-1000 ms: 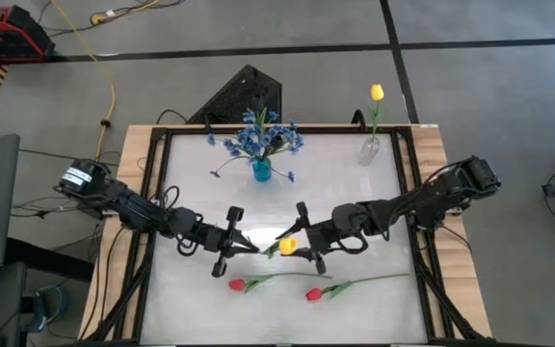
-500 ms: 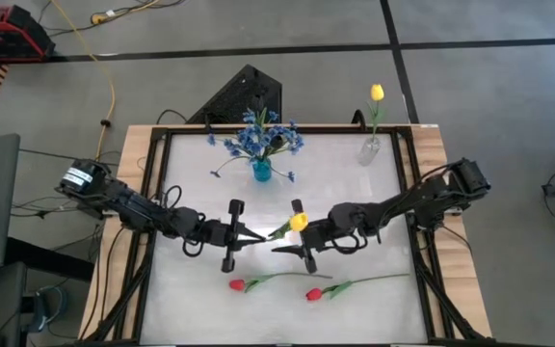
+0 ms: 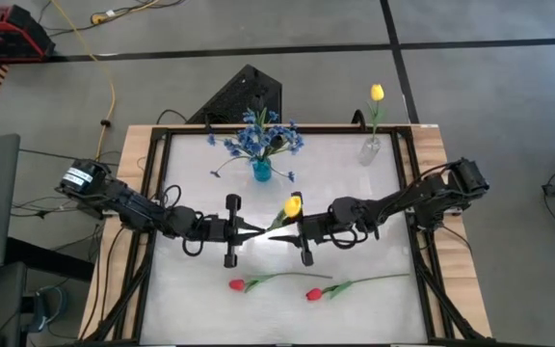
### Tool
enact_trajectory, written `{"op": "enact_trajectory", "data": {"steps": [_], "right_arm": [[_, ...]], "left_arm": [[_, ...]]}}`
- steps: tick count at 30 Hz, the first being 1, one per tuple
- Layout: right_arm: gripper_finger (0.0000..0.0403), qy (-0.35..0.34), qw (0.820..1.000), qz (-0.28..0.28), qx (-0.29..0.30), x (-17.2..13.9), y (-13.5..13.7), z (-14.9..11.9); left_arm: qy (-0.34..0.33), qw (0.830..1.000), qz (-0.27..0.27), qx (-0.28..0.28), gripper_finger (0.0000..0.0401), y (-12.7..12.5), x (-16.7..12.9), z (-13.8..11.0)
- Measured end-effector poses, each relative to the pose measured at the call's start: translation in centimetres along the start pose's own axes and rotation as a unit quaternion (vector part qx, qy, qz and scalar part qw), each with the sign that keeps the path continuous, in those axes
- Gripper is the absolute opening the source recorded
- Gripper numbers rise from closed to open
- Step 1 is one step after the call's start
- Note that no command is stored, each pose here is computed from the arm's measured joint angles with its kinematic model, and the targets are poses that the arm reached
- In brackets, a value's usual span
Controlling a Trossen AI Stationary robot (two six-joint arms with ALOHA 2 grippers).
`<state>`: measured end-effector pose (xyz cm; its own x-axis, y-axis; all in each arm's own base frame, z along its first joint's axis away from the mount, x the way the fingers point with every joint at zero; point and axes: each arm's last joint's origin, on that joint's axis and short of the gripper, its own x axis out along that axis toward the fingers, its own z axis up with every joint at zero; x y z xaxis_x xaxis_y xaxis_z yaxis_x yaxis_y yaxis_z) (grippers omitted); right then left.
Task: Sort flowers into vase by color
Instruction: Put the yellow flower into the transparent vase
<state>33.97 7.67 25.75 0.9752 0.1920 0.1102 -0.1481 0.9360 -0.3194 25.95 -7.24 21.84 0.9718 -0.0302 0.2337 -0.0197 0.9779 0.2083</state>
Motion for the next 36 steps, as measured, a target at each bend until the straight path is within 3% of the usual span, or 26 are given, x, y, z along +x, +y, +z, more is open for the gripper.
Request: {"op": "enact_trajectory", "data": {"steps": [23, 36], "right_arm": [[0.0114, 0.0, 0.999, -0.037, 0.004, 0.0, -0.9, -0.1], [0.0023, 0.0, 0.999, -0.041, 0.013, 0.0, -1.0, -0.1]], "left_arm": [[0.007, 1.0, 0.021, -0.007, 0.0, 0.8, 0.2, -0.3], [0.009, 1.0, 0.017, -0.021, 0.0002, 1.3, 0.3, -0.5]]}}
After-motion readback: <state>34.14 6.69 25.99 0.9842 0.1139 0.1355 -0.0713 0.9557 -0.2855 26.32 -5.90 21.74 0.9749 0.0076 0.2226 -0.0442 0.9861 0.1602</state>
